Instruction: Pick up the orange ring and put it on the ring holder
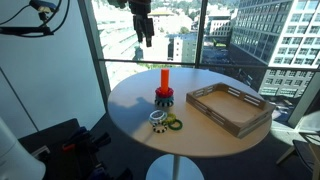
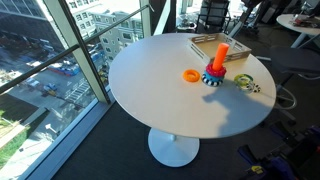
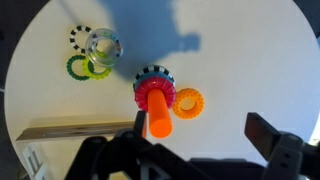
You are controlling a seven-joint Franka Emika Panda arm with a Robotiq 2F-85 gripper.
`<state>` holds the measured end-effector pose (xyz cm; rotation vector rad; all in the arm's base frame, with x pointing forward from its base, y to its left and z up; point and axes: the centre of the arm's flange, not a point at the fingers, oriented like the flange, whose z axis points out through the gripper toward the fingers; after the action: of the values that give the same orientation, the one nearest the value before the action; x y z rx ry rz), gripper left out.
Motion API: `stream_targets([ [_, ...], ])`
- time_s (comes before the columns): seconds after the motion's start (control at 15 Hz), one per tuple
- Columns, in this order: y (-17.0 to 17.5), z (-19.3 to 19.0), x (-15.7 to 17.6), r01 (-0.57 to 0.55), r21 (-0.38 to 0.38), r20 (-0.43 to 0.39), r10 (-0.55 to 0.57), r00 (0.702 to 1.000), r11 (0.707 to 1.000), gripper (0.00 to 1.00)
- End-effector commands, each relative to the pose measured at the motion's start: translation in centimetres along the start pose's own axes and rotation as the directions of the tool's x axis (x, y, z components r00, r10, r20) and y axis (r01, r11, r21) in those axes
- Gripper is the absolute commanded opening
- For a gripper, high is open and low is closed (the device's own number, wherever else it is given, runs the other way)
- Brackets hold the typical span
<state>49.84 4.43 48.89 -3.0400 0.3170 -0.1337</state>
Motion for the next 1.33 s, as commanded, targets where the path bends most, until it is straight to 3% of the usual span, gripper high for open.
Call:
stream_targets([
  [0.0, -2.2, 2.8, 3.0, -0.005, -0.034, 0.047, 0.006, 0.999, 0.999, 1.00],
  [0.47, -4.5, 5.8, 4.4, 0.061, -0.107, 0.098, -0.050, 0.994, 0.992, 1.00],
  [0.53, -3.5, 6.5, 3.3, 0.059, -0.083, 0.087, -0.052, 0.995, 0.995, 1.00],
  [0.87, -3.9, 6.3, 3.6, 0.047, -0.102, 0.075, -0.040, 0.996, 0.994, 1.00],
  [1.27, -5.7, 8.3, 5.4, 0.052, -0.070, 0.033, -0.050, 0.998, 0.996, 1.00],
])
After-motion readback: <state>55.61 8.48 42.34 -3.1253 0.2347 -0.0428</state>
